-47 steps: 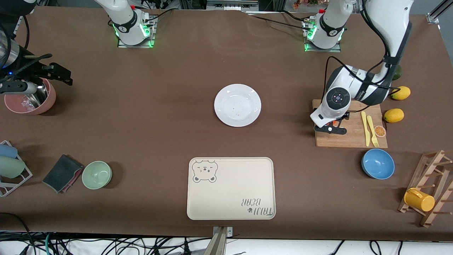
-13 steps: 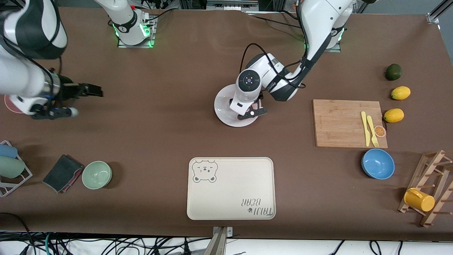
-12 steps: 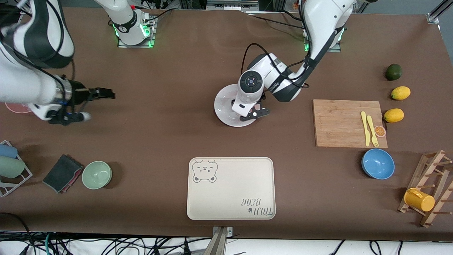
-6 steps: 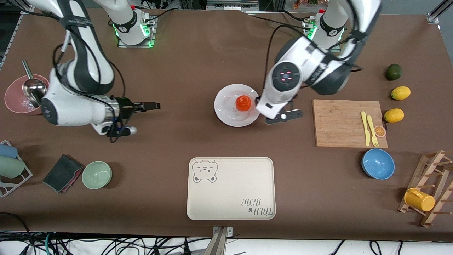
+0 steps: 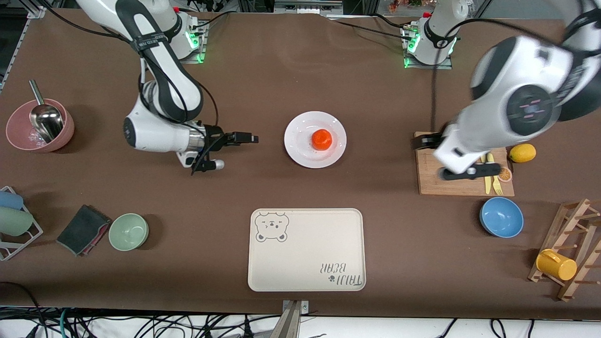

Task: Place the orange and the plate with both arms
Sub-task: 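Open the left gripper and withdraw it while the right gripper reaches the plate, then grip the white plate rim with the right gripper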

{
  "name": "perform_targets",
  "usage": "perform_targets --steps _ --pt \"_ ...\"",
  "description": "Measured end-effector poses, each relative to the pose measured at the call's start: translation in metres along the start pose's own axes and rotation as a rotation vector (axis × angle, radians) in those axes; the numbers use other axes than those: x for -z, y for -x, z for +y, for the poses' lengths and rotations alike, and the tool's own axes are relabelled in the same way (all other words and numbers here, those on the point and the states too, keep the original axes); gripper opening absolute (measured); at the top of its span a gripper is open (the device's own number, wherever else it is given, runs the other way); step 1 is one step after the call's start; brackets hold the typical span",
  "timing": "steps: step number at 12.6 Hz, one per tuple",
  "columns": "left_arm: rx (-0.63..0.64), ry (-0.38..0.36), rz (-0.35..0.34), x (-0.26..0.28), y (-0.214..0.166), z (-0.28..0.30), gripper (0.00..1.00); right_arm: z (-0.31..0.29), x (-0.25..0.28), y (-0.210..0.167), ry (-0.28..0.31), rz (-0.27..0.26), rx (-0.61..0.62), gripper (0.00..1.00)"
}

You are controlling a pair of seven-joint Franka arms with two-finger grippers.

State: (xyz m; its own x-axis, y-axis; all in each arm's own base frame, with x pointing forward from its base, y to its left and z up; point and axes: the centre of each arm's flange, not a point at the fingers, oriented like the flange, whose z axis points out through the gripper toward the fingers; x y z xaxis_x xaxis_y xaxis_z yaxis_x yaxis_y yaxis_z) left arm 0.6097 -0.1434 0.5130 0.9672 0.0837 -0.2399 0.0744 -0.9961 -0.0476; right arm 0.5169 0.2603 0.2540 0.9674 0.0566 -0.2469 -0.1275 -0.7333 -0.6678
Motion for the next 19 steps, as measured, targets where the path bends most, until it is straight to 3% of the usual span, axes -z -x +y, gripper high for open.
perform_targets --steps 3,6,10,16,18,19 --pt "-0.082 0.024 0.04 0.037 0.017 -0.052 1.0 0.019 -0.035 0.023 -0.065 0.035 0.054 1.0" --pt "-0.124 0.103 0.098 0.032 0.022 -0.098 1.0 0.016 -0.072 0.032 -0.048 0.045 0.064 1.0" --pt "-0.136 0.092 0.206 0.013 0.042 -0.128 1.0 0.012 -0.111 0.028 -0.037 0.05 0.051 1.0" --pt "-0.095 0.059 0.227 0.021 0.062 -0.122 1.0 0.002 -0.143 0.019 -0.035 0.077 0.046 1.0" --pt "-0.096 0.042 0.229 0.021 0.062 -0.121 1.0 -0.001 -0.151 0.019 -0.032 0.08 0.051 0.96" --pt "-0.1 0.024 0.23 0.021 0.062 -0.12 1.0 -0.003 -0.153 0.018 -0.031 0.081 0.059 0.84"
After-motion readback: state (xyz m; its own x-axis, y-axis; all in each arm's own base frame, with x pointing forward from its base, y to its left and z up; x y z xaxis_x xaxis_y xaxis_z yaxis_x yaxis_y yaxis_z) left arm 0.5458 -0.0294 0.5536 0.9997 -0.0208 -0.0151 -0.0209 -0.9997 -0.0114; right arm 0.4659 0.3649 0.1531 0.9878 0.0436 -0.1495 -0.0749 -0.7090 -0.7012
